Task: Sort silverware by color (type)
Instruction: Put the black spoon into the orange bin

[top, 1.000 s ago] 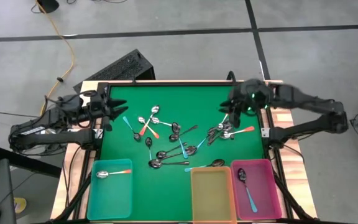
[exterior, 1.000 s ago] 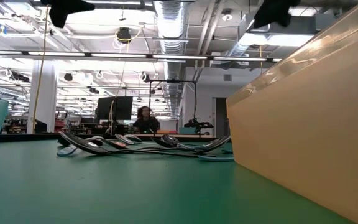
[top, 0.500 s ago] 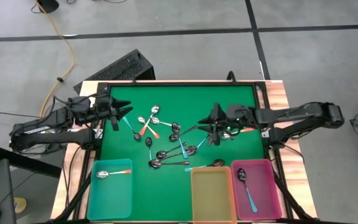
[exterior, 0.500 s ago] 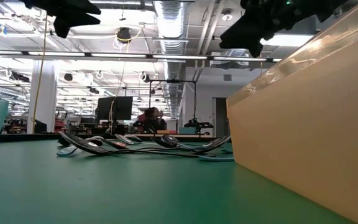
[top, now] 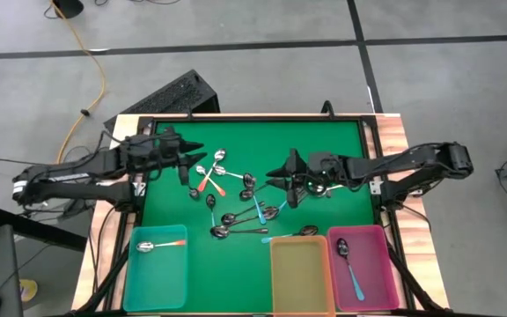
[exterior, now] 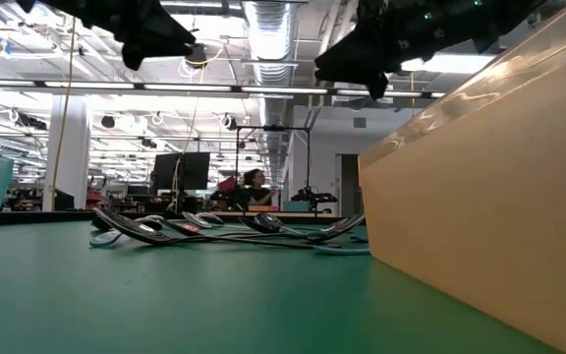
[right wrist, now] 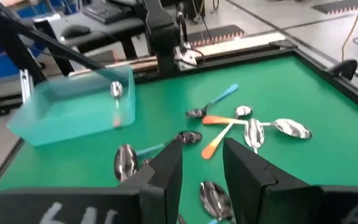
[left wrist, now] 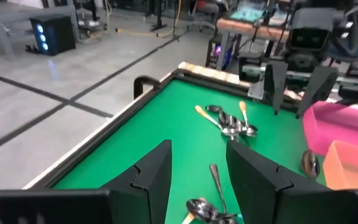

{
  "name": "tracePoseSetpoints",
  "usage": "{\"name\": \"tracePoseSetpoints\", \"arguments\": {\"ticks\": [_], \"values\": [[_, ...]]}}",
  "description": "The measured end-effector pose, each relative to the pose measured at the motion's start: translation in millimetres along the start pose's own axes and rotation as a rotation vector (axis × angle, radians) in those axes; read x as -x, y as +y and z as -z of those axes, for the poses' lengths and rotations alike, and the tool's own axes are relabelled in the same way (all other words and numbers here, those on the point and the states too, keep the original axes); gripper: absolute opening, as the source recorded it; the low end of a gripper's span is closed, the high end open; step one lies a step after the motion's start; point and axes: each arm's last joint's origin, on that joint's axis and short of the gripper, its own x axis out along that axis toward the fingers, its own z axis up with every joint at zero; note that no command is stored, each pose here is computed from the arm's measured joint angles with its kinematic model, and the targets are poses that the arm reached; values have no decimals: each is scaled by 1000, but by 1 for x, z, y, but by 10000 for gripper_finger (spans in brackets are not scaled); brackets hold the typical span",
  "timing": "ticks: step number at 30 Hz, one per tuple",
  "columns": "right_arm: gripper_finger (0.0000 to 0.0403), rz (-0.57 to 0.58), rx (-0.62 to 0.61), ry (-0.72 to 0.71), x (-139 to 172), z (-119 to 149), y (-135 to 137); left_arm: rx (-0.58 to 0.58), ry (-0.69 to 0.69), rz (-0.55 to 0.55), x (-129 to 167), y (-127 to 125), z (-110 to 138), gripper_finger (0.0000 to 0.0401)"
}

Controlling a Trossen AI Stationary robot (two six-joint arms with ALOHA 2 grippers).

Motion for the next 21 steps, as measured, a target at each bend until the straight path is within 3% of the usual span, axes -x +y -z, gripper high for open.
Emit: {"name": "tracePoseSetpoints", "arguments": {"ticks": [10, 21], "values": [[127, 1, -1, 4, 0, 1, 0, -31, 67, -8, -23, -3, 8, 138], [127, 1, 0, 8, -1, 1, 0, -19, 86, -43, -27, -2, 11, 140]]}}
